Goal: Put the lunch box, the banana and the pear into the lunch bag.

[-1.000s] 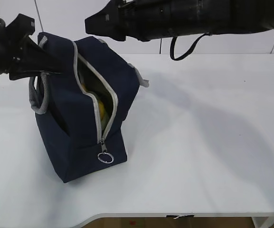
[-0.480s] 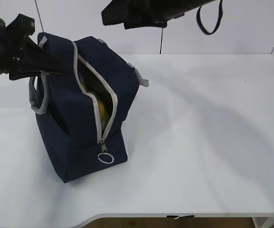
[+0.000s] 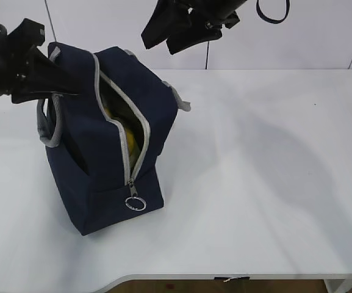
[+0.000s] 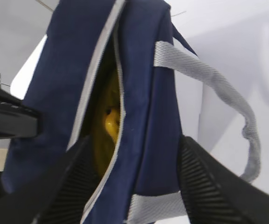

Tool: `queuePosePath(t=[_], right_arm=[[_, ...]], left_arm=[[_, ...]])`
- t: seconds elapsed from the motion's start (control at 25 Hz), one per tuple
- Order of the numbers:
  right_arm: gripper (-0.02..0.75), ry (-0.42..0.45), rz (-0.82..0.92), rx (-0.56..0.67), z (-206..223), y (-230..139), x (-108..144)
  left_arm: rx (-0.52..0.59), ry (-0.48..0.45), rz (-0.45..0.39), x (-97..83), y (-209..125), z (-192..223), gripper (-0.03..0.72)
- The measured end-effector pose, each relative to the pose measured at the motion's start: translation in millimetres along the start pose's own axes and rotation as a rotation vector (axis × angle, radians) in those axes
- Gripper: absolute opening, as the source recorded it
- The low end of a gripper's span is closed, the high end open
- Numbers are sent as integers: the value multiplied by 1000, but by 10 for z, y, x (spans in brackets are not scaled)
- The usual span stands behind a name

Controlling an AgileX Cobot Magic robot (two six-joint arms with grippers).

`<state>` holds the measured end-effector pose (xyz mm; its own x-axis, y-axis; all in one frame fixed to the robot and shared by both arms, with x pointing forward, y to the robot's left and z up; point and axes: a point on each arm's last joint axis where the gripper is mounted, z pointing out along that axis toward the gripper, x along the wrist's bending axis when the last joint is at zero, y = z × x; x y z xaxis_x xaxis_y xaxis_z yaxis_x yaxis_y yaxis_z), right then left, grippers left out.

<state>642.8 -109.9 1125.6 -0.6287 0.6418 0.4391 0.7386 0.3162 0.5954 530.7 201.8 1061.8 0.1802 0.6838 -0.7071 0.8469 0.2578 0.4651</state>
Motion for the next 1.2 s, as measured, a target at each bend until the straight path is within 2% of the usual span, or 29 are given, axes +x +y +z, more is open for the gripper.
queuePosePath(t=[0.2,0.48,0.92,1.2], right_arm=[[461,-40,16,26,82,88,-105],[461,-43,51,57,267,71,-257],[461,82,77,23,323,100,-186],[461,97,70,46,458,70,-192]], left_arm=[[1,1,2,1,-1,0,3],[1,1,2,1,-1,0,3],[4,7,9,7,-4,0,3],[4,8,9,7,-3,0,3]])
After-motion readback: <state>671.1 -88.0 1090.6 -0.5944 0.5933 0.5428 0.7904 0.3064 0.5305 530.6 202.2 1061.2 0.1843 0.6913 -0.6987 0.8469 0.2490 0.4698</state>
